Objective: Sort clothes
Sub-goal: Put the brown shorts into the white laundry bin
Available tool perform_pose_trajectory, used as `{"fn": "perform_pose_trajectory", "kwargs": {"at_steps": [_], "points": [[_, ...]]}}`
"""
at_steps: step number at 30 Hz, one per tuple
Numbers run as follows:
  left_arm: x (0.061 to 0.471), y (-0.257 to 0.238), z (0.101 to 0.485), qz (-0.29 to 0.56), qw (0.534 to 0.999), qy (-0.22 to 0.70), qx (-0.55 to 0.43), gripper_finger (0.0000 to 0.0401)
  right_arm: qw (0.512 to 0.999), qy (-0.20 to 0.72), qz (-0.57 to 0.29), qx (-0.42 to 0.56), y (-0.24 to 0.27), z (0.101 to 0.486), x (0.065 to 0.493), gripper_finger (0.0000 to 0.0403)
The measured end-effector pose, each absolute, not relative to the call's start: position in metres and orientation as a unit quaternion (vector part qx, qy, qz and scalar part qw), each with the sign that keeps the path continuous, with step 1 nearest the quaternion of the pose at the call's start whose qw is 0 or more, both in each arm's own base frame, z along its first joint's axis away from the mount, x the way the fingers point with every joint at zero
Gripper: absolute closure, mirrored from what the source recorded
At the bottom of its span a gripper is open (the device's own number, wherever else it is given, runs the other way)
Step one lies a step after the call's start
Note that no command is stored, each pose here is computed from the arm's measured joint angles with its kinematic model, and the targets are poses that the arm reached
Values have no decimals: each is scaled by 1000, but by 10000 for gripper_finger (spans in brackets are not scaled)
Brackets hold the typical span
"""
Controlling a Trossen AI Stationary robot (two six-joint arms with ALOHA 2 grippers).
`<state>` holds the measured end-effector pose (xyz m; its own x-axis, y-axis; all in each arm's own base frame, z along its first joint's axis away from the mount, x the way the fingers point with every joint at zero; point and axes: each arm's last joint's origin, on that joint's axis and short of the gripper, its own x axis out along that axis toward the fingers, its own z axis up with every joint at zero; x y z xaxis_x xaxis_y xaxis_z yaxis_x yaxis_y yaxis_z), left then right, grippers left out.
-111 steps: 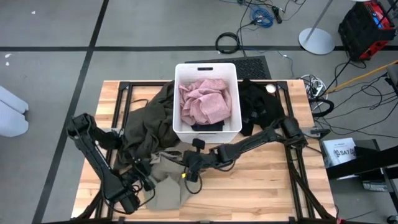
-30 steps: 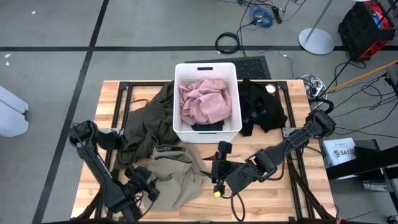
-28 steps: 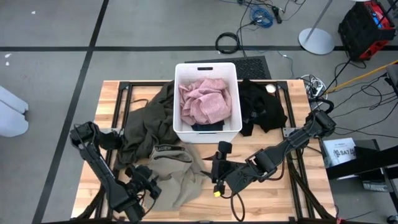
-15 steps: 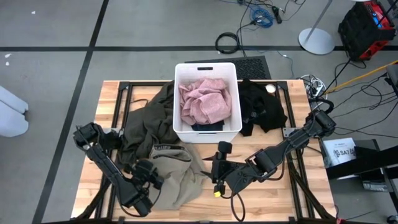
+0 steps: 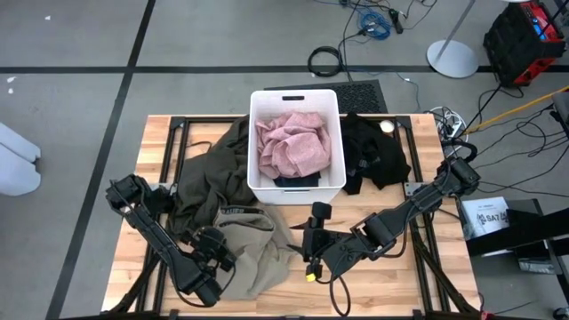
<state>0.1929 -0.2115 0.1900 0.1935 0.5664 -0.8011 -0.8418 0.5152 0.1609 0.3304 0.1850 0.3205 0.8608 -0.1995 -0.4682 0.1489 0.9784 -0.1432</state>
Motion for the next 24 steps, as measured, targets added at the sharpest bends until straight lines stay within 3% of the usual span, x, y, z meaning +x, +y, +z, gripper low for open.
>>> {"fn": "perform_pose_trajectory", "kwargs": {"at_steps": [7,14,24], "points": [[196,-215,188,454,764,422,-176,196,963,250,-91,-53,185,320,330,209],[201,-209,187,474,734,448,-190,189,963,250,-91,-53,185,320,330,209],[204,-200,187,507,693,471,-201,103,962,251,-91,-53,185,320,330,209]]}}
